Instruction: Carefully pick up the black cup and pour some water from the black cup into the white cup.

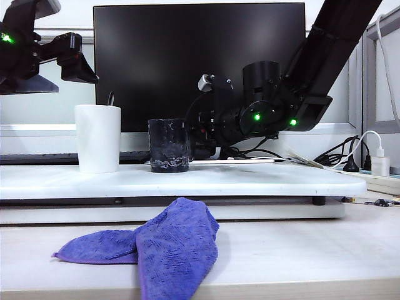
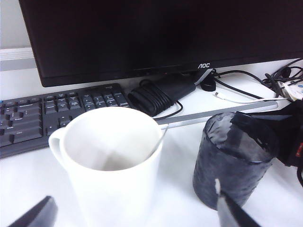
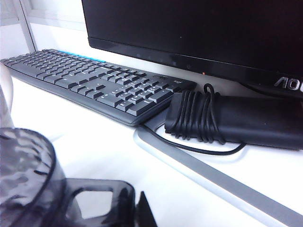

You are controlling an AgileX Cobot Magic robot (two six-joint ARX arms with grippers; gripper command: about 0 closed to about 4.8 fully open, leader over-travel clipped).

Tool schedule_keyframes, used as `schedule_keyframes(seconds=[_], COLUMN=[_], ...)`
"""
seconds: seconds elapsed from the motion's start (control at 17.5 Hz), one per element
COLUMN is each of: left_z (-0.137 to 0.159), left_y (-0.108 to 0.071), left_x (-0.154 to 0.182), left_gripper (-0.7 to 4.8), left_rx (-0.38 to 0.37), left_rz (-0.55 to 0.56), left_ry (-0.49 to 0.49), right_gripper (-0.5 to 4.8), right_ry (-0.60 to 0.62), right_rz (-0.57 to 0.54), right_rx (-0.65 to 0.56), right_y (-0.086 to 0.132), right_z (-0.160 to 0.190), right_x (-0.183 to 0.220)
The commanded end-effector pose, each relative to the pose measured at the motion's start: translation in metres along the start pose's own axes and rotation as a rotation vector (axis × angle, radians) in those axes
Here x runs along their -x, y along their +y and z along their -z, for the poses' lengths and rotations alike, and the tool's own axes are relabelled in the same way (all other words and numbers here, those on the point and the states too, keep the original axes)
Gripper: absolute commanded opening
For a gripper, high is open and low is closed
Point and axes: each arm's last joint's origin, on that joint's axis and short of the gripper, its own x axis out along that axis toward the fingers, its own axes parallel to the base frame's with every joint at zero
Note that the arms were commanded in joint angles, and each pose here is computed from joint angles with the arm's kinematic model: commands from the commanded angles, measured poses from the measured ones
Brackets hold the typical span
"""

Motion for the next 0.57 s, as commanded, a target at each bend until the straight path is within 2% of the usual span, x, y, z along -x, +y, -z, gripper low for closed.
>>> schedule_keyframes(seconds=[0.06, 0.29, 0.57], left_z=[-0.004, -0.004, -0.009], left_y=[0.0, 0.0, -0.001], left_x=[0.001, 0.001, 0.005], left_gripper=[4.79, 4.79, 4.79], left_rx=[-0.005, -0.005, -0.005], left_rz=[0.012, 0.012, 0.014], left_ry=[-0.026, -0.027, -0.047], right_gripper=[-0.06, -0.06, -0.06], right_ry=[-0.014, -0.033, -0.059], right_rz=[-0.008, -0.009, -0.078], right_rx=[0.004, -0.019, -0.007], right_y=[0.001, 0.003, 0.009], right_z=[-0.004, -0.026, -0.094], right_x=[0.0, 0.005, 0.005])
